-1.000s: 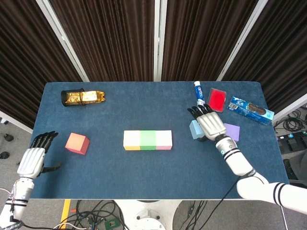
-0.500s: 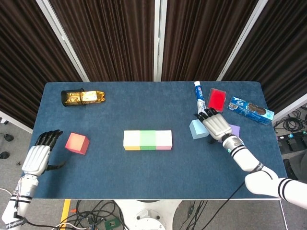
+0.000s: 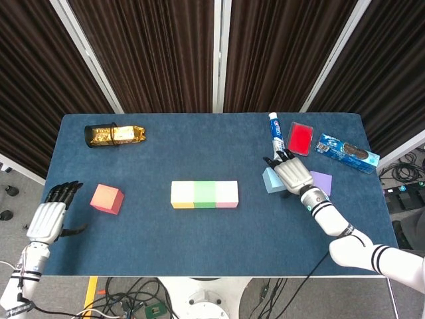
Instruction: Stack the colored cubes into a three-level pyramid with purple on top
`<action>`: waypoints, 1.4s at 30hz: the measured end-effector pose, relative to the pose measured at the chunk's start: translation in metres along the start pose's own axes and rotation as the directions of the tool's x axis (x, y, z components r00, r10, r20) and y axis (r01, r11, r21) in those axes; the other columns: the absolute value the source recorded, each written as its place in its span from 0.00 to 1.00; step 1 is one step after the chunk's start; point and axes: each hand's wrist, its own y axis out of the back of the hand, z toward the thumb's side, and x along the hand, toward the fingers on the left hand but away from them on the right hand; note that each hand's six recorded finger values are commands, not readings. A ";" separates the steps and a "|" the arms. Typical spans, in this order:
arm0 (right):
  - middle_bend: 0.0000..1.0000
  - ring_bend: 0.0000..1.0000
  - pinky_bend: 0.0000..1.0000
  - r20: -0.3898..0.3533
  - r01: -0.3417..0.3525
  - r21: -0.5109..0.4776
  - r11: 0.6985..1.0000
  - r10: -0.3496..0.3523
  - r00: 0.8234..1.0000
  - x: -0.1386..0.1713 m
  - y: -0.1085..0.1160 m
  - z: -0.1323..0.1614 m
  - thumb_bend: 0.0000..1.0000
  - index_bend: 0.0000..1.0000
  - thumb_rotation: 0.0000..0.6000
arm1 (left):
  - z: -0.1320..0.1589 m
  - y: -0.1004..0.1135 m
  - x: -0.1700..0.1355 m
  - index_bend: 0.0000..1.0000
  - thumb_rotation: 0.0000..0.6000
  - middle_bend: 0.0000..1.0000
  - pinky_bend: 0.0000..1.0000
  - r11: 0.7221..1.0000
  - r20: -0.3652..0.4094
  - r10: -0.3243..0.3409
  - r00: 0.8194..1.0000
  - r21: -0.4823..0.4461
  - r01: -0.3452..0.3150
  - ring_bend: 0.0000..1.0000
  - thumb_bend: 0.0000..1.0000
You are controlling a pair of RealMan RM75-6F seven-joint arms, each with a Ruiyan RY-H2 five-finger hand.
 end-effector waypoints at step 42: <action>0.58 0.07 0.00 -0.067 -0.020 -0.146 0.989 0.010 0.998 0.008 0.121 0.131 0.10 0.00 1.00 | -0.011 0.005 0.001 0.08 1.00 0.06 0.06 0.998 0.035 0.037 0.999 -0.057 -0.034 0.00 0.17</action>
